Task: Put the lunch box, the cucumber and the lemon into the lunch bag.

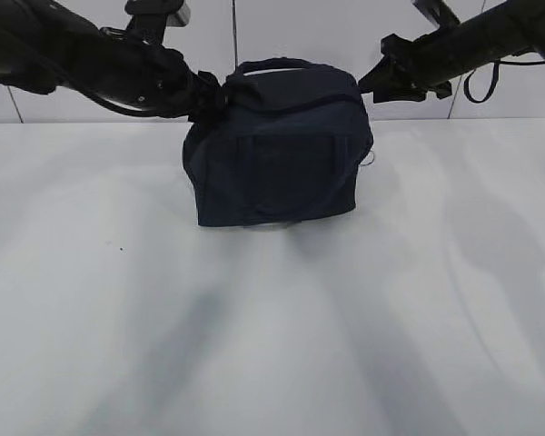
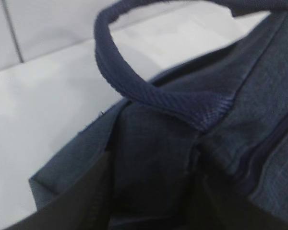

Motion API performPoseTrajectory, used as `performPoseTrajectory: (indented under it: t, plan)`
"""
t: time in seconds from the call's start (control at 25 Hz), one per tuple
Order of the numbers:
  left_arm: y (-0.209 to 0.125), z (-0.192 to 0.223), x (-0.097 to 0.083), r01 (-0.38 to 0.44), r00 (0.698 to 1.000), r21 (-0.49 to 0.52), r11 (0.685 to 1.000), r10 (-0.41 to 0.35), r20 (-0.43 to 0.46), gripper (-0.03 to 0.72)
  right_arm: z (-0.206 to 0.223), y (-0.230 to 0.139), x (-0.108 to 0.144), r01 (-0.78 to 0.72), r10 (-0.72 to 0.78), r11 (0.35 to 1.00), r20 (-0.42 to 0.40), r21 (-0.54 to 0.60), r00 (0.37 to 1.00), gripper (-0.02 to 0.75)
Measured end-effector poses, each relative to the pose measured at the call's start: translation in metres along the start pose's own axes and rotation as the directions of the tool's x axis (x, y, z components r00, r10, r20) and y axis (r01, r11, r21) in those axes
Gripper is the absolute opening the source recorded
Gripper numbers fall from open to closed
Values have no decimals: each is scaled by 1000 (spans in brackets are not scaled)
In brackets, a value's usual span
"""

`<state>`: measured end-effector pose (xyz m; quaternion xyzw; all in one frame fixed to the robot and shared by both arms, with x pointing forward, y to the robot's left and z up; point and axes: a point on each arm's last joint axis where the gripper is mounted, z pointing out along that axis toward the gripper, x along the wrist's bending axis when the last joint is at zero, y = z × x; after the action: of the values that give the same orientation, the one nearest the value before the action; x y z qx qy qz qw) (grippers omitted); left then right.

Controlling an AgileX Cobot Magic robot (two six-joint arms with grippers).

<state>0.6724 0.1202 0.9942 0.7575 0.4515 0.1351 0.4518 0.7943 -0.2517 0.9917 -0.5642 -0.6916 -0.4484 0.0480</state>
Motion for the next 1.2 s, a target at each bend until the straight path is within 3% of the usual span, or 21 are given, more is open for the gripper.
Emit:
performPoseTrajectory:
  t: [0.28,0.52,0.76,0.84,1.04,1.2]
  plan:
    - [-2,-14,-9,-205,977,106,973,198,75,337,0,0,0,100,-100,995,2,1,995,307]
    - [7,-37,-8,-452,891,171,876,452,36,339,0,-1,-2,197,-198,980,17,10,980,307]
    - [8,-46,-5,-571,813,236,786,582,30,340,0,-1,-2,313,-313,950,23,16,949,307]
    - [7,-49,-3,-585,802,258,769,595,44,340,-1,-1,-3,326,-327,945,25,17,945,307]
    - [14,-68,10,-525,838,267,808,546,-2,340,-9,1,-7,335,-336,942,61,30,940,307]
    - [25,-87,15,-491,854,239,837,517,-54,340,-33,12,5,359,-362,932,158,49,919,307]
